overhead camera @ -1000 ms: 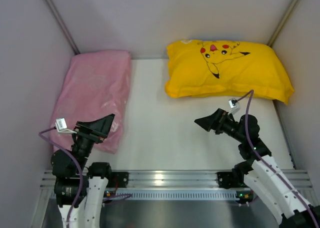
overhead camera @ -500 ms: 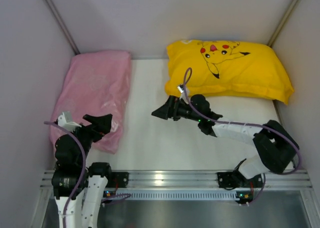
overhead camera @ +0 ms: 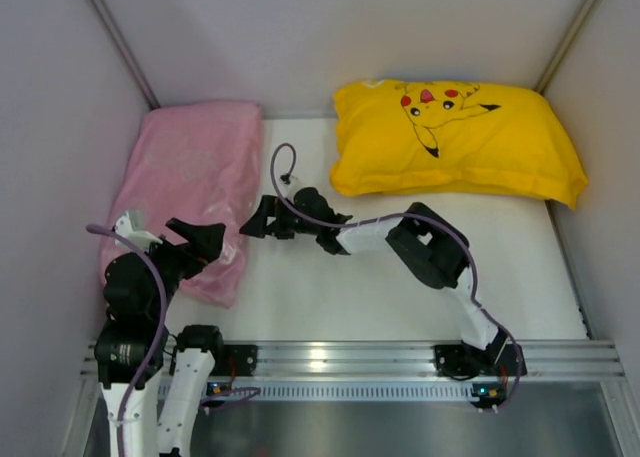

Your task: Remove the pillowcase from the pillow

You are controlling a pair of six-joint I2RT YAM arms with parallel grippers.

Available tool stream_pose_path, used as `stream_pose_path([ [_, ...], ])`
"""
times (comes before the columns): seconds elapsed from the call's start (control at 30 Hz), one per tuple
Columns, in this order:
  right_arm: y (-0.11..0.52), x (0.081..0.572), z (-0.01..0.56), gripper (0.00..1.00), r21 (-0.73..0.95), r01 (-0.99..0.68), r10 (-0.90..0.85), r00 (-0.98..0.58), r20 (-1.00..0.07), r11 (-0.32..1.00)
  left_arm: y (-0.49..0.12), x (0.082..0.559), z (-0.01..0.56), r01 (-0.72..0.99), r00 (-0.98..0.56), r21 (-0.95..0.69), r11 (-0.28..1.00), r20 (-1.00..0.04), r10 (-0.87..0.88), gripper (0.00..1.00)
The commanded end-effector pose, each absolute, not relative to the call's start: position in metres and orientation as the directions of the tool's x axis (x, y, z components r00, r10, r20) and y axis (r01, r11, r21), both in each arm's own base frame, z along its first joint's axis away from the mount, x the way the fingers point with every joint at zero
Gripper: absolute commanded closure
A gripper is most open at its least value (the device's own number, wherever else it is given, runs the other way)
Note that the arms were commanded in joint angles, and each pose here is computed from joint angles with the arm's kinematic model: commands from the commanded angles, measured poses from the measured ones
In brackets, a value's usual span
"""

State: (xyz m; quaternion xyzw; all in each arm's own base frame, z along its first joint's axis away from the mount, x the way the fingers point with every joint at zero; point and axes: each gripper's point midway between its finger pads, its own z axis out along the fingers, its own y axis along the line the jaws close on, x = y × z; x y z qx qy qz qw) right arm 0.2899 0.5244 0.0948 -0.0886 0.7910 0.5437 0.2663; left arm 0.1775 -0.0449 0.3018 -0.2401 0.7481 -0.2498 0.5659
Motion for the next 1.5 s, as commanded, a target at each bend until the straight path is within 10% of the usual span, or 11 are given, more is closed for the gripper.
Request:
stream_pose_path([
  [0.0,0.564,0.299,0.118,0.01,0.768,-0.522,0.148,-0.783,-0.604,0.372,-0.052,0.164,0.322,0.001,-0.222,-0.653,0.758,-0.739,-0.636,0.05],
  [0.63,0.607,0.289,0.079,0.02,0.692,-0.53,0.076,-0.765,-0.639,0.49,-0.05,0.15,0.337,-0.014,-0.249,-0.62,0.785,-0.758,-0.603,0.03],
  [0.83,0.634,0.267,0.103,0.33,0.754,-0.605,0.044,-0.772,-0.634,0.257,-0.047,0.156,0.337,-0.032,-0.254,-0.601,0.798,-0.767,-0.588,0.03],
  [0.93,0.628,0.267,0.107,0.94,0.781,-0.583,0.058,-0.792,-0.608,0.224,-0.044,0.157,0.338,-0.045,-0.245,-0.598,0.8,-0.77,-0.589,0.03],
  [0.97,0.623,0.271,0.118,1.0,0.787,-0.579,0.075,-0.793,-0.604,0.215,-0.043,0.157,0.336,-0.053,-0.245,-0.601,0.798,-0.767,-0.593,0.03],
  [1.47,0.421,0.317,0.238,1.0,0.681,-0.618,0.286,-0.622,-0.729,0.392,-0.039,0.235,0.246,-0.314,-0.394,-0.622,0.718,-0.603,-0.694,0.05],
])
